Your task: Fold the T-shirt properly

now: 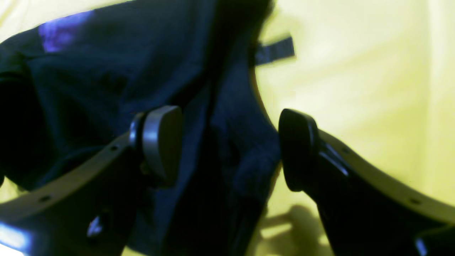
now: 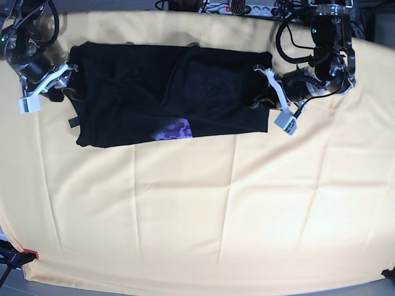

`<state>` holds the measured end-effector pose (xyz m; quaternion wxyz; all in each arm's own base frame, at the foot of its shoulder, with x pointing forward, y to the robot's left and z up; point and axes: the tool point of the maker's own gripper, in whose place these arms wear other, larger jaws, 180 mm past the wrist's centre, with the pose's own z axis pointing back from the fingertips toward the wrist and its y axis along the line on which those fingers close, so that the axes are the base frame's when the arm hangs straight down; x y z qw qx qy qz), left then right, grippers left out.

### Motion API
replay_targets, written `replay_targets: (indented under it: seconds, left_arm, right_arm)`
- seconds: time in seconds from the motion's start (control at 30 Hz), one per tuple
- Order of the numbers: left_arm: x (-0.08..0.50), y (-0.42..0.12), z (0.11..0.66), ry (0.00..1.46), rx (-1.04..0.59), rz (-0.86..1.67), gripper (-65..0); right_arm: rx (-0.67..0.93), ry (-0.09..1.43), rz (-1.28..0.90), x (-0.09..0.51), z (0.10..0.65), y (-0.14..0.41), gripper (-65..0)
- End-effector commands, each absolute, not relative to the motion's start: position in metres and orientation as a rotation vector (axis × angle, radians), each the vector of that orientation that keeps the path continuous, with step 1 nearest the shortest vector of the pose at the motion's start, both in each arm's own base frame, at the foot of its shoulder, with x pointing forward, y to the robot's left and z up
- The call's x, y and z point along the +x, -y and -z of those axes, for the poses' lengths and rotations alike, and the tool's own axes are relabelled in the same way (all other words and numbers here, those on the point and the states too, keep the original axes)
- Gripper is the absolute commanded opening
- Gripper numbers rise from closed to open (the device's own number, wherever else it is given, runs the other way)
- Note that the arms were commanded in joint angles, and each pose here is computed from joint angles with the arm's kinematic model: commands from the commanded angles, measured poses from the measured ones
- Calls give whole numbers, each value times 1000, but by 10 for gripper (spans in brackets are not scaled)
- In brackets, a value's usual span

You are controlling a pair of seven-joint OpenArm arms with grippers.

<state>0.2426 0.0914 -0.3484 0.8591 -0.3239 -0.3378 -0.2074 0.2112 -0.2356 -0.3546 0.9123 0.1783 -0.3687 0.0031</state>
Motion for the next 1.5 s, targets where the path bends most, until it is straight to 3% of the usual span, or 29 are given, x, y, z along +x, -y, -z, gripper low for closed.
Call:
replay_targets:
  seconds: [0.0, 0.4, 0.67, 0.73, 0.83, 0.87, 1.1, 1.47]
  left_arm:
    - [250, -90, 336, 757, -693, 441, -650]
    - [249, -90, 336, 755, -697, 440, -650]
    - [249, -88, 332, 764, -719, 434, -650]
    - [250, -88, 332, 765, -719, 434, -650]
    - [253, -88, 329, 777, -720, 435, -650]
    - [254, -87, 326, 786, -731, 432, -650]
    - [267, -102, 302, 872, -785, 358, -650]
    - [277, -164, 284, 936, -659, 311, -650]
  right_arm:
    - [395, 793, 4, 217, 350, 239, -211]
    - [775, 655, 65, 205, 382, 194, -211]
    - [878, 591, -7, 201, 388, 148, -236]
    - [884, 588, -15, 202, 388, 145, -338]
    - [880, 611, -19, 210, 383, 148, -621]
    - [878, 624, -21, 214, 381, 150, -650]
    - [798, 727, -59, 247, 356, 171, -650]
    - [267, 894, -321, 275, 272, 232, -650]
